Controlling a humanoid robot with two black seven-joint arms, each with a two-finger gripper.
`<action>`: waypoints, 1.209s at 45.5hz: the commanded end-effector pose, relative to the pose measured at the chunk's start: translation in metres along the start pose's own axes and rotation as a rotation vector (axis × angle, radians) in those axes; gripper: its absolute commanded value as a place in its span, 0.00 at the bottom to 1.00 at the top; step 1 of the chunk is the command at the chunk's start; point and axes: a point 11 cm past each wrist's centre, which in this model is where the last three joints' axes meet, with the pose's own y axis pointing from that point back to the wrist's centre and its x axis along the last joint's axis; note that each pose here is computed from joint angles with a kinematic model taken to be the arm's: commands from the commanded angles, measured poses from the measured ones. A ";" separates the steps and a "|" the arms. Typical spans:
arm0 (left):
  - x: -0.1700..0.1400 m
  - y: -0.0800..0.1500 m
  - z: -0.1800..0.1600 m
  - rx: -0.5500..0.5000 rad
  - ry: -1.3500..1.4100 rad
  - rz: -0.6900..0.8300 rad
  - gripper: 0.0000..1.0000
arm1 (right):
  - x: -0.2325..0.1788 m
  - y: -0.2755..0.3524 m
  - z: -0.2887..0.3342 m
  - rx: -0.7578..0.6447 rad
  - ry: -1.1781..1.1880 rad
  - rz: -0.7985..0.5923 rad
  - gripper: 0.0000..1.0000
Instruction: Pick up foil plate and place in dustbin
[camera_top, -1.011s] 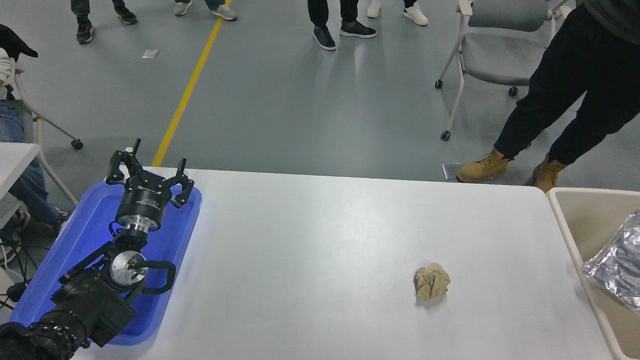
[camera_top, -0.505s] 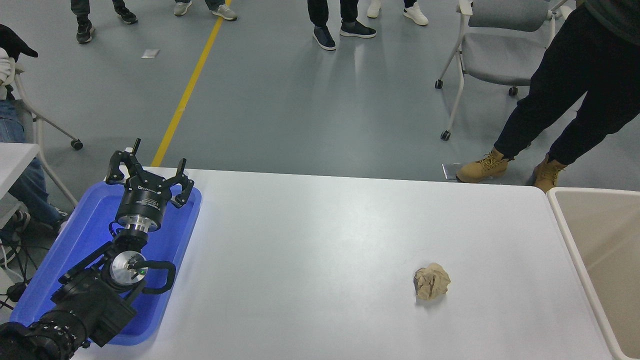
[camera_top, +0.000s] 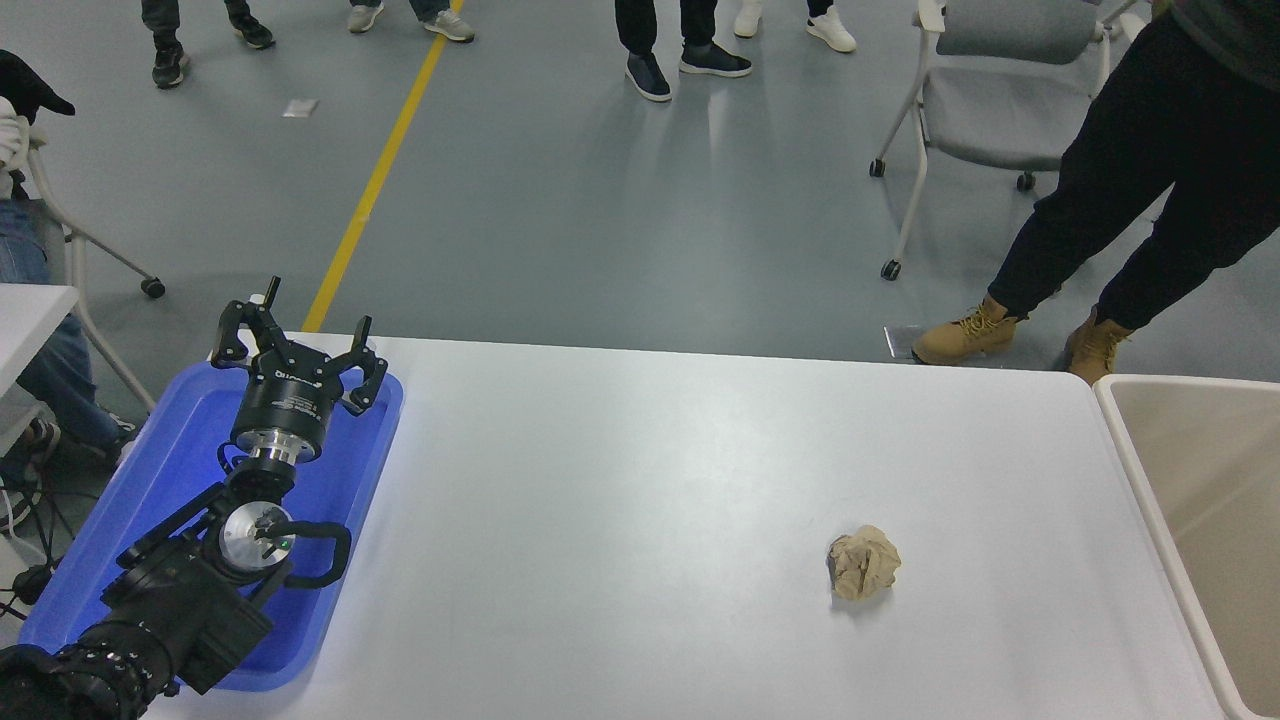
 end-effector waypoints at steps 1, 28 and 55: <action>0.000 0.000 0.000 -0.001 0.001 0.000 1.00 | 0.058 0.017 -0.093 0.156 0.012 0.008 1.00; 0.000 0.000 0.000 -0.001 0.001 0.000 1.00 | 0.001 0.103 -0.234 0.373 0.315 -0.396 1.00; 0.000 0.000 0.000 -0.001 0.000 0.001 1.00 | -0.027 0.194 -0.239 0.351 0.539 -0.868 1.00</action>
